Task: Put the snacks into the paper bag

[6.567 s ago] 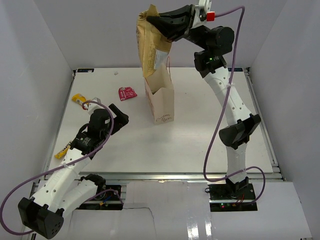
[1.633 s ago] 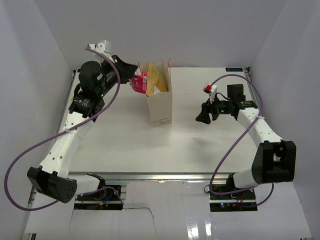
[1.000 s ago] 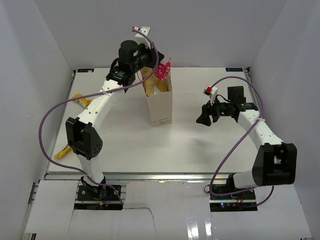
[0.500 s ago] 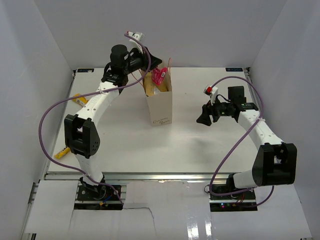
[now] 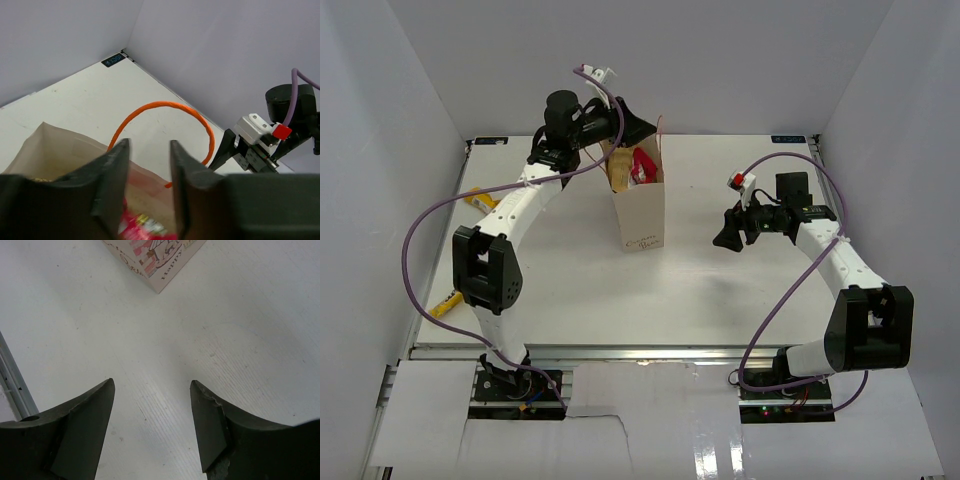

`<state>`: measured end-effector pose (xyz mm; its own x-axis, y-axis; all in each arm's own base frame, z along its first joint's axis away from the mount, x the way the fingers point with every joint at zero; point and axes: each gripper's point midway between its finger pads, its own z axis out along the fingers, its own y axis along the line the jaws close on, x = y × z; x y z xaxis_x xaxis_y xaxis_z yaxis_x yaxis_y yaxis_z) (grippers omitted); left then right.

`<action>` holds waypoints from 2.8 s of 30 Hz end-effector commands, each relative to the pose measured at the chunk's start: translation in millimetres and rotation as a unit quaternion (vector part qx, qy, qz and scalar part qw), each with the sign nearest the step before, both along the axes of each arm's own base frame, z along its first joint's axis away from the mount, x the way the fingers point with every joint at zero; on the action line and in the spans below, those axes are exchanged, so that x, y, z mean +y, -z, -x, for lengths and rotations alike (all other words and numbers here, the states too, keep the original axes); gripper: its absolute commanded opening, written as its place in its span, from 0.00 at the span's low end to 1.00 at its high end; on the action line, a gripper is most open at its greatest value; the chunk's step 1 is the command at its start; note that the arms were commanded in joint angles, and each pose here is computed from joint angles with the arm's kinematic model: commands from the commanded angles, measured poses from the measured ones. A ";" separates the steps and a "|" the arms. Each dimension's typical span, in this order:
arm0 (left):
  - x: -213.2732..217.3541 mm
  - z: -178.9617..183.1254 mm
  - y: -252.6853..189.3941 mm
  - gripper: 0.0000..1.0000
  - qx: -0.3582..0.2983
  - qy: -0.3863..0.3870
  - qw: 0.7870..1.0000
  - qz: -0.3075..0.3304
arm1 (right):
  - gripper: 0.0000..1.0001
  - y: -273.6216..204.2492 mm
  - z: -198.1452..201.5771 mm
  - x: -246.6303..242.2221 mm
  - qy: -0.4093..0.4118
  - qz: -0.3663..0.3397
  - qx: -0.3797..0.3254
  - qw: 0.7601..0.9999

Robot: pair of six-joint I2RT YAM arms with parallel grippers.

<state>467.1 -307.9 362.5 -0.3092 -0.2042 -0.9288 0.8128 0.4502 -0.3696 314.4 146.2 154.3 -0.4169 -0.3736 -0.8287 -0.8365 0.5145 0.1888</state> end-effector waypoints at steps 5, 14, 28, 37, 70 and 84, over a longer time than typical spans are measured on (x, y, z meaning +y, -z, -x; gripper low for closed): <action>3.3 2.5 -20.0 0.64 -0.017 -0.013 1.000 0.013 | 0.68 -3.4 -3.1 -0.9 -0.004 -0.003 -0.011 1.000; 41.9 13.6 -102.7 0.72 -0.051 -0.118 0.992 0.006 | 0.68 -0.3 1.8 -0.3 -0.014 -0.003 -0.009 1.000; 353.6 160.5 175.0 0.74 0.407 -0.733 0.536 0.097 | 0.68 9.2 2.3 -0.2 -0.023 0.001 0.004 1.000; 413.6 240.6 269.9 0.95 0.493 -0.827 0.271 0.013 | 0.68 5.6 -5.6 1.0 -0.023 0.000 0.014 1.000; 488.1 225.9 323.8 0.27 0.514 -0.808 0.266 0.106 | 0.68 -0.7 -10.2 -2.6 -0.020 0.014 0.022 0.999; 374.4 121.0 214.9 0.00 0.410 -0.523 0.735 0.137 | 0.69 -83.1 25.5 28.1 -0.172 -0.058 -0.081 0.980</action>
